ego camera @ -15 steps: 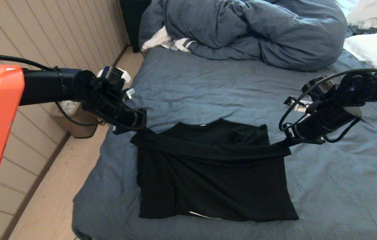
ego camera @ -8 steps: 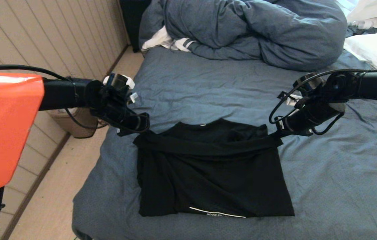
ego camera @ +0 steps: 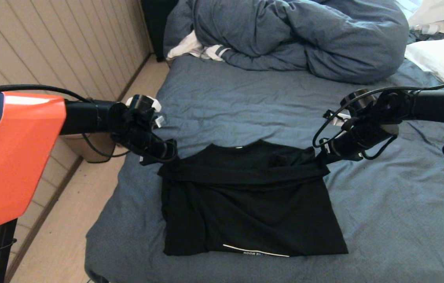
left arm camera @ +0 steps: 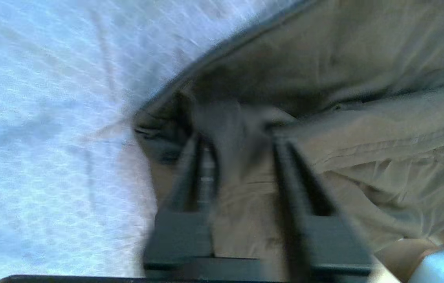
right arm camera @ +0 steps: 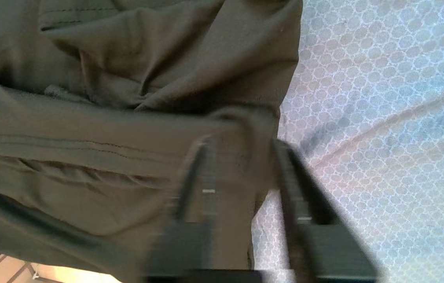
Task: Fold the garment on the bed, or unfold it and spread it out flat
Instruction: Fold the black T-shirt
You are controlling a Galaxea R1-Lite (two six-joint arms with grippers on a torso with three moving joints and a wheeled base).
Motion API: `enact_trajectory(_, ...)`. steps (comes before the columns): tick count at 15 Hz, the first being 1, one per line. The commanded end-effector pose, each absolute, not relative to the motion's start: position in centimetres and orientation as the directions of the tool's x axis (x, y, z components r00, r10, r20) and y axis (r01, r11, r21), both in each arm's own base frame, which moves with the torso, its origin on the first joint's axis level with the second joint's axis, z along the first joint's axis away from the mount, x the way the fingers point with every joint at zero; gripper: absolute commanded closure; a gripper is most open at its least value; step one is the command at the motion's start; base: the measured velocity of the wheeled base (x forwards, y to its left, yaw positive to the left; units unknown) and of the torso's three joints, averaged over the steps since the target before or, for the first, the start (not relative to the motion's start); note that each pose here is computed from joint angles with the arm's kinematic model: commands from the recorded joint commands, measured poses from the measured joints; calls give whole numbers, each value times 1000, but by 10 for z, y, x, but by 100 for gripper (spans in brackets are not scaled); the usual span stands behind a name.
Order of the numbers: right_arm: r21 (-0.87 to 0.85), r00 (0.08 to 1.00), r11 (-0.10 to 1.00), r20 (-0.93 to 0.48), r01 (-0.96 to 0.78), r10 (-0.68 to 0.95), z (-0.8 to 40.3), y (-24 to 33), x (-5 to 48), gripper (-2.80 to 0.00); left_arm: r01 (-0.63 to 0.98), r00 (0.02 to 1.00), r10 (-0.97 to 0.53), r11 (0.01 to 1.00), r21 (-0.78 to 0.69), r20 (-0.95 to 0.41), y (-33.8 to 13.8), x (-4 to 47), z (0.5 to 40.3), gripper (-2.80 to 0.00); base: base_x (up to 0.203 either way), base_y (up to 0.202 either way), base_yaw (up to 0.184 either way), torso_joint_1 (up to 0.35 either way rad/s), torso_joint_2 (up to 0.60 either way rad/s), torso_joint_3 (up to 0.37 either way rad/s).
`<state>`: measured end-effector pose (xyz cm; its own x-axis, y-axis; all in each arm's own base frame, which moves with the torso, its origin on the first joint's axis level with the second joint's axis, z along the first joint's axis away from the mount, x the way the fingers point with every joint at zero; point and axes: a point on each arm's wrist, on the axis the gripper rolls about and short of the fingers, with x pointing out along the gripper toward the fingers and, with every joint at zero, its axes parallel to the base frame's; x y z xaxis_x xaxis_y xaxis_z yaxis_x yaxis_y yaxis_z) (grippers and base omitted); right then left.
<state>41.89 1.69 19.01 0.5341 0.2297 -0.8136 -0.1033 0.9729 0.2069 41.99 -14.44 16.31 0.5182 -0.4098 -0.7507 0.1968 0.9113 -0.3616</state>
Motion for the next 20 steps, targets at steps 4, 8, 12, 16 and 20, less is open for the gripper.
enact_trajectory(4, 208, 551, 973, -802, -101, 229, 194, 15, 419, -280, 171, 581, -395, 914, -368, -712, -122, 420, 184, -280, 0, 0, 0, 0, 0, 0)
enact_trajectory(8, 208, 582, 972, -779, -107, 231, 211, 14, 410, -280, 99, 681, -316, 933, -345, -661, -86, 419, 211, -280, 0, 0, 0, 0, 0, 0)
enact_trajectory(12, 217, 596, 967, -762, -130, 251, 230, 26, 393, 0, 85, 646, -313, 936, -342, -696, -80, 388, 225, 0, 0, 0, 0, 0, 0, 0)
enact_trajectory(16, 232, 522, 950, -795, -208, 309, 219, 68, 381, 0, 229, 522, -403, 915, -331, -752, -144, 350, 207, 0, 0, 0, 0, 0, 0, 0)
enact_trajectory(20, 250, 446, 930, -824, -270, 351, 202, 112, 375, 0, 318, 436, -427, 897, -308, -792, -201, 347, 166, 0, 0, 0, 0, 0, 0, 0)
